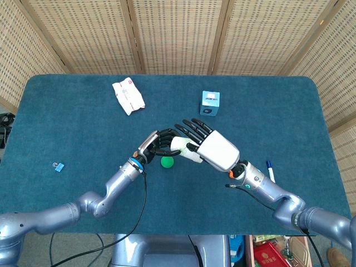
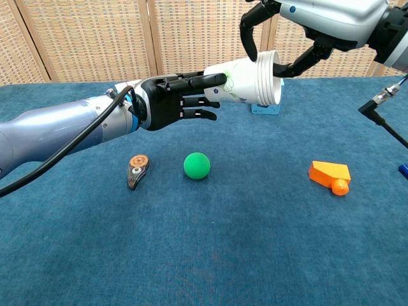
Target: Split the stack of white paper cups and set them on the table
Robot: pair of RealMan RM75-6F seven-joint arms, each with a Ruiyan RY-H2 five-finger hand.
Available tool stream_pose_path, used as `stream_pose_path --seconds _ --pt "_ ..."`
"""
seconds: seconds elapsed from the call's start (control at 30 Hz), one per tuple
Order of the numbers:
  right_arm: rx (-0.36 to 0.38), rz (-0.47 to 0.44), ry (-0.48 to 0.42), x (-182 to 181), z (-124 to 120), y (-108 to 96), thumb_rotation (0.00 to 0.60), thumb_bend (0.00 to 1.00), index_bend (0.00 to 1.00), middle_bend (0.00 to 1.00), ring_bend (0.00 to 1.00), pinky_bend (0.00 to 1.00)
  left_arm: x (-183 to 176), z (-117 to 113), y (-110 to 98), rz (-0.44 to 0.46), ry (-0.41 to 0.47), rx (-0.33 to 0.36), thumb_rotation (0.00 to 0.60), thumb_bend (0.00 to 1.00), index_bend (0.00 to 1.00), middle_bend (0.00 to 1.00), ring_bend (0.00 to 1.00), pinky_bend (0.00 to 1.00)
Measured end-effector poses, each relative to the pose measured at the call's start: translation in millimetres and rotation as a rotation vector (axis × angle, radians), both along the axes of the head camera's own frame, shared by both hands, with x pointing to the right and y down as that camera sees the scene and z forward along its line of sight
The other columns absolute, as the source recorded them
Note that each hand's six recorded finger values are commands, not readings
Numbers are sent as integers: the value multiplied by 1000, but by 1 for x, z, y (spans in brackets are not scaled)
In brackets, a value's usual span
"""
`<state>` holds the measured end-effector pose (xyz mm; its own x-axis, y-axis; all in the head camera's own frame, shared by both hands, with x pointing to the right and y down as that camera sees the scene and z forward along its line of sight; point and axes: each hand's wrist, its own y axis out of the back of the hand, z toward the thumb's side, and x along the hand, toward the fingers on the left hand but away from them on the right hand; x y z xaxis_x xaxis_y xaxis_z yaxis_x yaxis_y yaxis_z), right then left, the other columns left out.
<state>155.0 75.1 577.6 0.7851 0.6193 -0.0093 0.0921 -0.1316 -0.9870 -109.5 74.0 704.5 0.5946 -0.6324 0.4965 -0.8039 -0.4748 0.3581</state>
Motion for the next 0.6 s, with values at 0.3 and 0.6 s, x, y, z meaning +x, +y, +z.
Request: stream_pose_path --seconds 0.3,0.6 --pt "-5 0 -24 -2 -2 1 600 541 611 121 18 210 1 1 1 5 -4 -1 600 79 516 515 505 500" --pt "-2 -6 -16 -2 -1 2 600 567 659 124 18 209 1 2 2 6 -4 -4 600 81 516 515 505 500"
